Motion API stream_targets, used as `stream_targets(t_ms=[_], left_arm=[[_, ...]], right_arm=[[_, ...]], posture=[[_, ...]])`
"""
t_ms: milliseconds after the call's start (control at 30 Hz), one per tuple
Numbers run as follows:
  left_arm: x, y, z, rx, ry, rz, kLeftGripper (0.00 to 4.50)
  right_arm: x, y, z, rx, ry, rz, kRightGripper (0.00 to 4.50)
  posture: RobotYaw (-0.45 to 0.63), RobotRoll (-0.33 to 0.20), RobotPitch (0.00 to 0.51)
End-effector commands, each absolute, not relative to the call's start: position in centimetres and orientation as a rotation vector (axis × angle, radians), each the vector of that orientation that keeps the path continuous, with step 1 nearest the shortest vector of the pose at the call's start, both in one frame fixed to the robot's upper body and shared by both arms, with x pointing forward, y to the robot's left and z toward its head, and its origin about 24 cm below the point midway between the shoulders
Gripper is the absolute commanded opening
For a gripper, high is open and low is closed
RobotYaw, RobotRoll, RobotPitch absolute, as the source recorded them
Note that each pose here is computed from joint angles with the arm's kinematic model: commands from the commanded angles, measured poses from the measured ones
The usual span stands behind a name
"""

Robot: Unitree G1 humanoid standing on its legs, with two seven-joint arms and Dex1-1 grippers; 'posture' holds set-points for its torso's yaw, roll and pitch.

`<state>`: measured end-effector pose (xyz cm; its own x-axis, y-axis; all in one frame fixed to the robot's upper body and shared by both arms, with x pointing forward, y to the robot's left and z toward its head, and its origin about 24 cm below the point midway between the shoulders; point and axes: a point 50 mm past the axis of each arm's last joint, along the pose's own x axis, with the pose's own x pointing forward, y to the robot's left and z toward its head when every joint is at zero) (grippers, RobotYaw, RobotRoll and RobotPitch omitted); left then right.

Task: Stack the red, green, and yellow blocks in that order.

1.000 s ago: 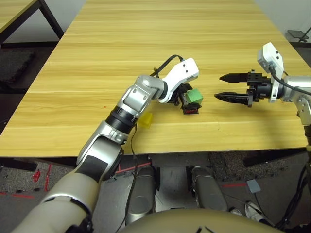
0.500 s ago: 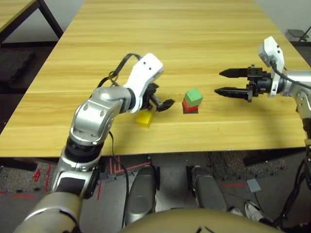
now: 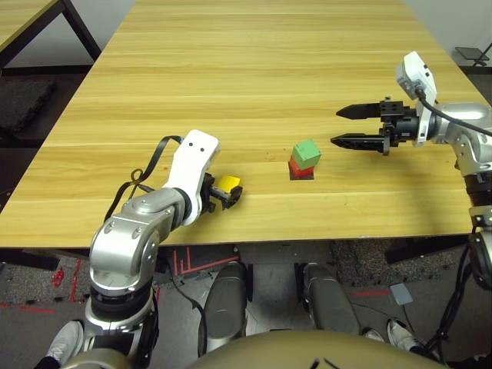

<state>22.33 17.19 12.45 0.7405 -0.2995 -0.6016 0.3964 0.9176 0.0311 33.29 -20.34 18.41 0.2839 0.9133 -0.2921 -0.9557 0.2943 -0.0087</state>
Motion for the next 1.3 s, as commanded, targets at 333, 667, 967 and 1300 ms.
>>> stream_targets(t_ms=[333, 667, 967, 1300], left_arm=[[23.8, 14.3, 14.3, 0.133, 0.616, -0.579, 1.9], [28.4, 11.8, 20.4, 0.279, 0.446, -0.956, 1.9], [31.3, 7.5, 21.3, 0.36, 0.405, -1.14, 1.9], [31.6, 5.4, 20.8, 0.362, 0.413, -1.185, 1.9]], right_arm=[[33.0, -20.6, 18.4, -0.213, 0.254, 1.248, 4.5], [31.5, -20.9, 18.1, -0.207, 0.294, 1.306, 4.5], [30.3, -21.2, 17.8, -0.188, 0.305, 1.281, 4.5], [29.7, -21.4, 17.4, -0.173, 0.309, 1.26, 4.5]], posture=[[0.33, -0.112, 0.111], [0.29, -0.106, 0.105], [0.22, -0.092, 0.1], [0.2, -0.082, 0.106]])
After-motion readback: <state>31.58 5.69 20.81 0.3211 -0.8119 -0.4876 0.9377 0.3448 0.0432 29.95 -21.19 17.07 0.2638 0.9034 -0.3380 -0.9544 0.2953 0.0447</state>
